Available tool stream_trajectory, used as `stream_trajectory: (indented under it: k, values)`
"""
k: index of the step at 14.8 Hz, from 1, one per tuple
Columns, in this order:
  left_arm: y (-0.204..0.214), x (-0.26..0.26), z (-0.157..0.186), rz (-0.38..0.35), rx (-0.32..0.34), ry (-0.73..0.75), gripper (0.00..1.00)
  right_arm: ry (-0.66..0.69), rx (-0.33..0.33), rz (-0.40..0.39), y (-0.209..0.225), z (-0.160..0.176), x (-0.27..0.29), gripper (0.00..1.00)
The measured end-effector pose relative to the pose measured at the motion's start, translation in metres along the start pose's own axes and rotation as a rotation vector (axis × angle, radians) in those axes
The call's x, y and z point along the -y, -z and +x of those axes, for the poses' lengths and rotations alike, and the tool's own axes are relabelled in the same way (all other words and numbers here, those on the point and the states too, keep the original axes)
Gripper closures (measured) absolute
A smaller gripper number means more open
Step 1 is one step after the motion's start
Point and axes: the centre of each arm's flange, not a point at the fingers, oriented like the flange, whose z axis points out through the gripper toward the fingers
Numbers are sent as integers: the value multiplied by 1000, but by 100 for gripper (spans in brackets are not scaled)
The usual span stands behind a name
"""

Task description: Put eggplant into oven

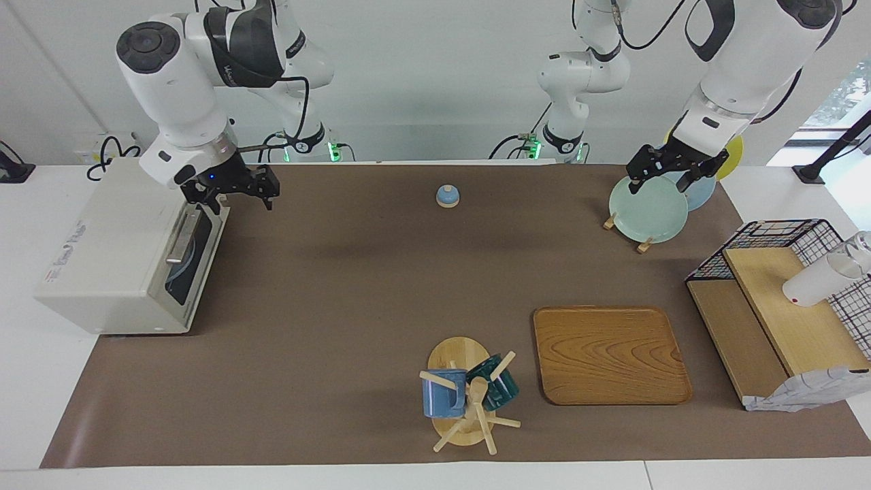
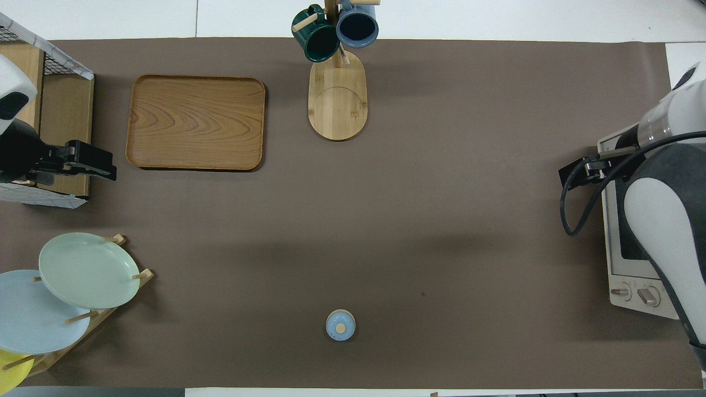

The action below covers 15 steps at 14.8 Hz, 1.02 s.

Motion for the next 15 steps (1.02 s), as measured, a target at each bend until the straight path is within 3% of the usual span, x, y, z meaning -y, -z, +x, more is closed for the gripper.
stream_trajectory:
  k: [15]
  values:
    - [0, 0, 0, 0, 0, 1, 0, -105, -20, 13, 4, -13, -60, 0]
